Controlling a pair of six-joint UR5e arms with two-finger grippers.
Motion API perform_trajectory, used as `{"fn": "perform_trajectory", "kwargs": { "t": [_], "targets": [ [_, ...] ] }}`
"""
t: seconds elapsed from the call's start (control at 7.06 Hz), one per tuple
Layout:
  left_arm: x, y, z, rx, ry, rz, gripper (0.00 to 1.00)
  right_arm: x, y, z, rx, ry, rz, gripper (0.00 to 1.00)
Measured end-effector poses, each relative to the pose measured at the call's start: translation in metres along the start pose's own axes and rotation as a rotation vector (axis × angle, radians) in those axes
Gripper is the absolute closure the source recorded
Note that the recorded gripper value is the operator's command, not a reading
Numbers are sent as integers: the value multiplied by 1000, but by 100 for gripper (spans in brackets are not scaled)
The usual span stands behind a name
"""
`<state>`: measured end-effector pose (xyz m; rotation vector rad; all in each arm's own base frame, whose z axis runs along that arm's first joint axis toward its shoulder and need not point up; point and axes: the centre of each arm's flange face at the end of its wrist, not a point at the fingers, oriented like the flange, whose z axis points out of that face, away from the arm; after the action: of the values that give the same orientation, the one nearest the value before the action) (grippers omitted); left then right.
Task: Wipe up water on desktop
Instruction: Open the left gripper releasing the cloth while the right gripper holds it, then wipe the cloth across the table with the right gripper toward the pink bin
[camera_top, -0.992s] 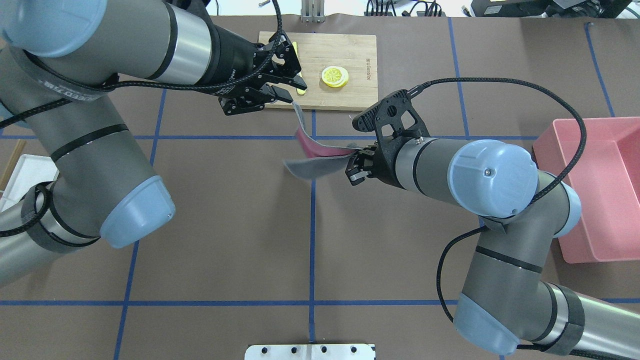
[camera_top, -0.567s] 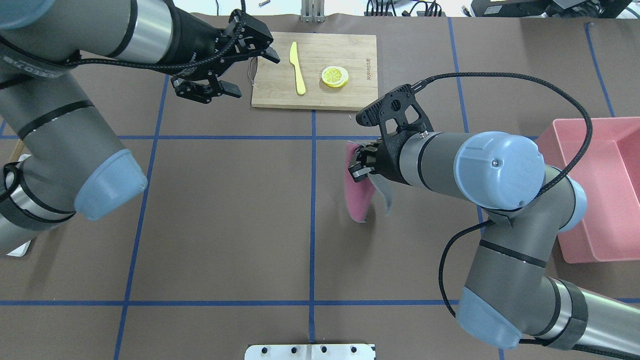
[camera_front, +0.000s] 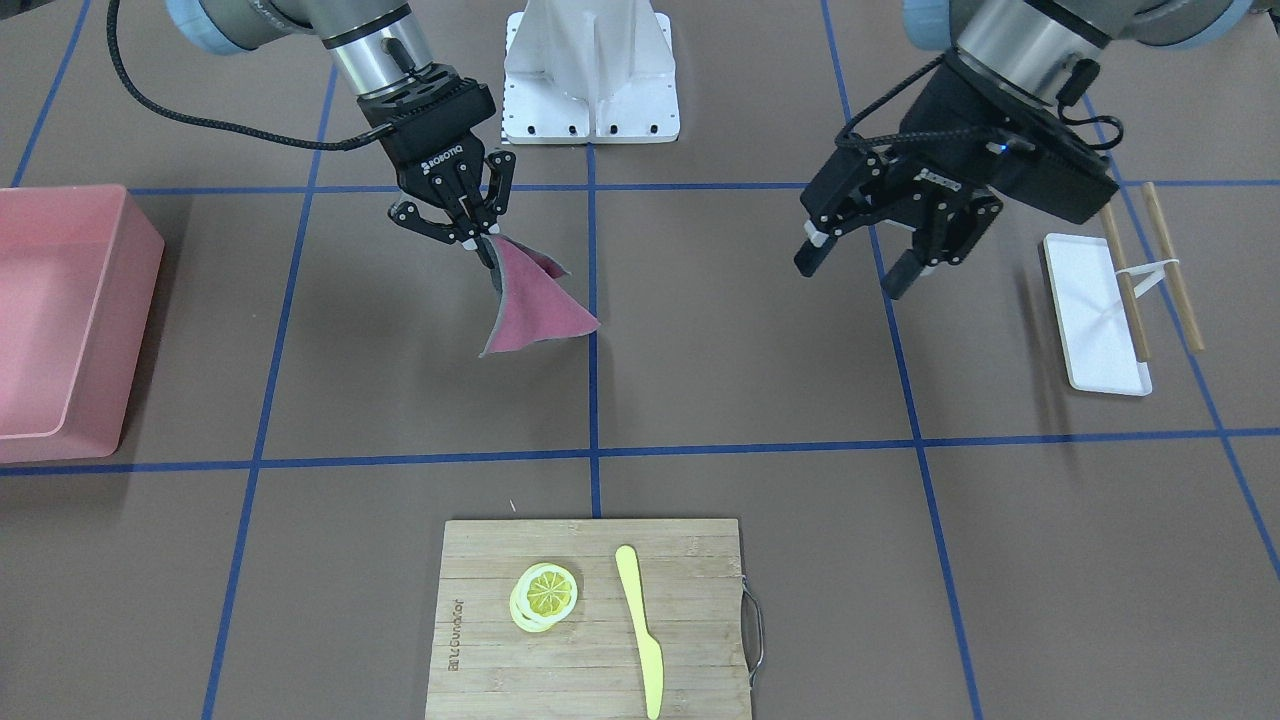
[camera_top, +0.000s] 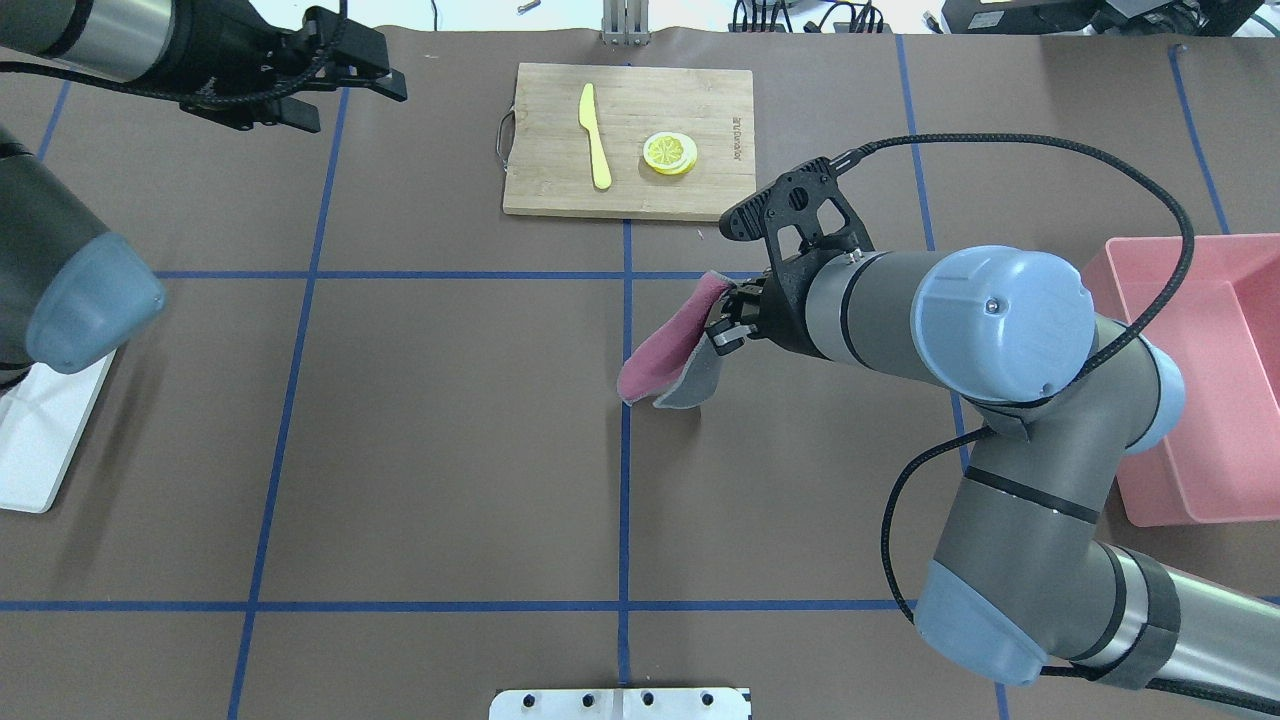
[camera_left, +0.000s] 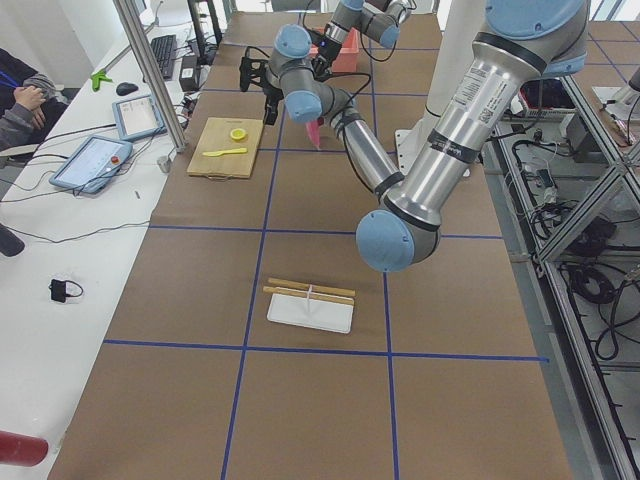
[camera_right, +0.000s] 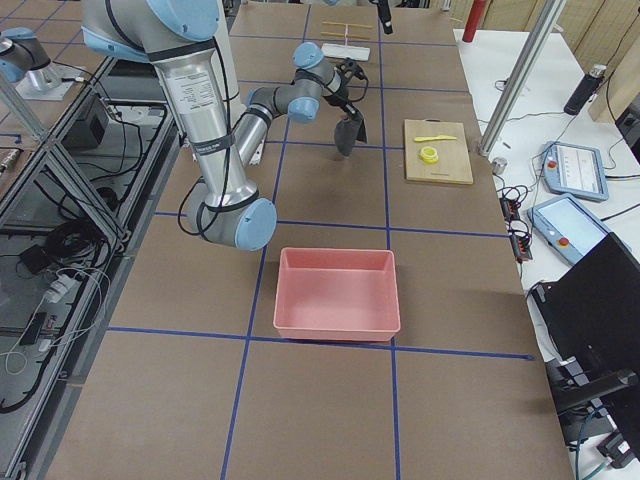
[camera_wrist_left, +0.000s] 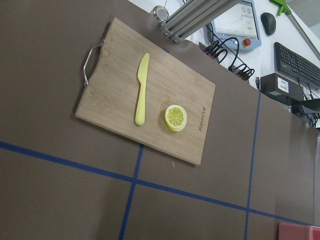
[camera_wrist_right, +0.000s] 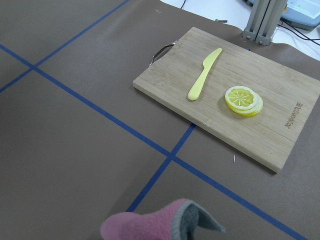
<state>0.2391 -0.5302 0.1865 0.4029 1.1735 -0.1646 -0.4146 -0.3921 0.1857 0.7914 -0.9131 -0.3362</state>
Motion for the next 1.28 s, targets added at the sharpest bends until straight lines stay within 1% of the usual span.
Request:
{"fn": "perform_trajectory", "kwargs": {
  "t": [0.14, 0.42, 0.71, 0.85, 0.99, 1.28],
  "targets": [
    [-32, -9, -5, 9, -55, 113, 2, 1, 0, 0, -1, 2, 0, 100],
    [-105, -28, -26, -11, -195, 320, 2, 2, 0, 0, -2, 4, 1, 100],
    [-187, -49, -59, -81, -340, 488, 2, 3, 0, 0, -2, 6, 2, 100],
    [-233, -56, -74, -133, -402, 533, 2, 4, 0, 0, -2, 7, 2, 100],
    [-282, -57, -88, -185, -451, 527, 2, 5, 0, 0, -1, 9, 3, 100],
    [-397, -50, -120, -269, -533, 433, 2, 7, -1, 0, -1, 12, 4, 100]
  ]
}}
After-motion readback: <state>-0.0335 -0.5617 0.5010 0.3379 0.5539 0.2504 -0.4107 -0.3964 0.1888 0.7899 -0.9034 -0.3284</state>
